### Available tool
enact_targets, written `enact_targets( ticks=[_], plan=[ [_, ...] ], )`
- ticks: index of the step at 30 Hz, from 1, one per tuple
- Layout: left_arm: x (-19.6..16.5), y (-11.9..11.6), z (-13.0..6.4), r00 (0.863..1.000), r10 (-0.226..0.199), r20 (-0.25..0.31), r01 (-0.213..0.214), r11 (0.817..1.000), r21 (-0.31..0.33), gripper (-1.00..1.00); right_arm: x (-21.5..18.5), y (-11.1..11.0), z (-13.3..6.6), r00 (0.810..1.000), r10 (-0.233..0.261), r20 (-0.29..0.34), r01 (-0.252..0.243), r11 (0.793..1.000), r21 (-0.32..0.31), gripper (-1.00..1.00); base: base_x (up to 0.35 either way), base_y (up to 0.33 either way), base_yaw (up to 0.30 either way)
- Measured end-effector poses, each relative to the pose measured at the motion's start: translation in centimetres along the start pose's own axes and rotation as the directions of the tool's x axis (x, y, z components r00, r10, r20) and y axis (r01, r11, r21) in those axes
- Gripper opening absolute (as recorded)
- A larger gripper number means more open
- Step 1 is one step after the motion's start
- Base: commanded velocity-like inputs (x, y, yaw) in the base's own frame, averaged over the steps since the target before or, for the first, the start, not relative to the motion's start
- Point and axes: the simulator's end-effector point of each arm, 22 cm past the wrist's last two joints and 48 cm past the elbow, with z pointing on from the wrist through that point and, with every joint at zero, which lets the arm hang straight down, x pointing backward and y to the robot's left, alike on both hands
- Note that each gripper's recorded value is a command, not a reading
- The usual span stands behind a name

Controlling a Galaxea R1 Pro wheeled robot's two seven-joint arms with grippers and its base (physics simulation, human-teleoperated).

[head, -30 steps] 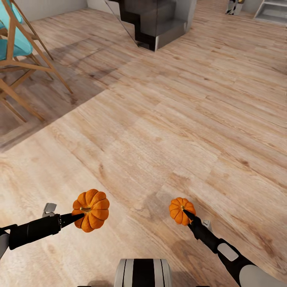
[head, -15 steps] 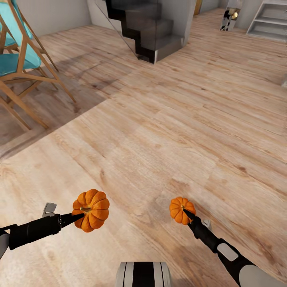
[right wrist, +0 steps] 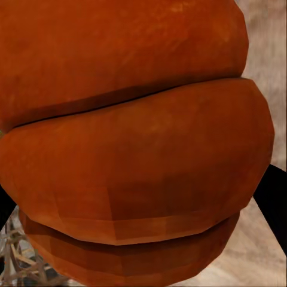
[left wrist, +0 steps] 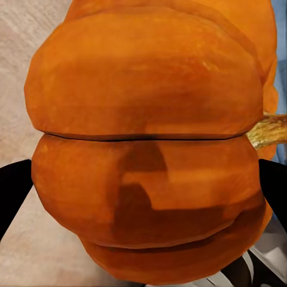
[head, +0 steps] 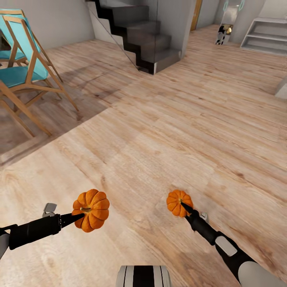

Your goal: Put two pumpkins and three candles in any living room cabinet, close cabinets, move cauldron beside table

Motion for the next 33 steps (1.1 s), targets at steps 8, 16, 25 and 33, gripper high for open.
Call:
enact_targets(
  ticks=[8,16,25,33],
  plan=[
    [-0.7,-1.3,-0.4,1.000,0.025,0.016,-0.025,1.000,0.011,-1.00,-2.2,4.7,-2.0,1.000,-0.026,-0.012,0.024,0.987,-0.160,-1.00,0.000,0.000,0.000],
    [-1.4,-2.6,-0.8,0.998,0.052,0.032,-0.053,0.998,0.022,-1.00,-2.8,6.5,-2.4,0.999,-0.046,0.000,0.045,0.982,-0.184,-1.00,0.000,0.000,0.014],
    [-2.6,-4.3,-1.9,0.994,0.091,0.061,-0.092,0.995,0.026,-1.00,-3.6,9.1,-3.0,0.996,-0.079,0.029,0.083,0.972,-0.219,-1.00,0.000,0.000,0.189],
    [-3.5,-5.9,-2.7,0.988,0.126,0.086,-0.129,0.991,0.034,-1.00,-4.4,11.3,-3.7,0.991,-0.115,0.071,0.130,0.961,-0.246,-1.00,0.000,0.000,0.158]
  ],
)
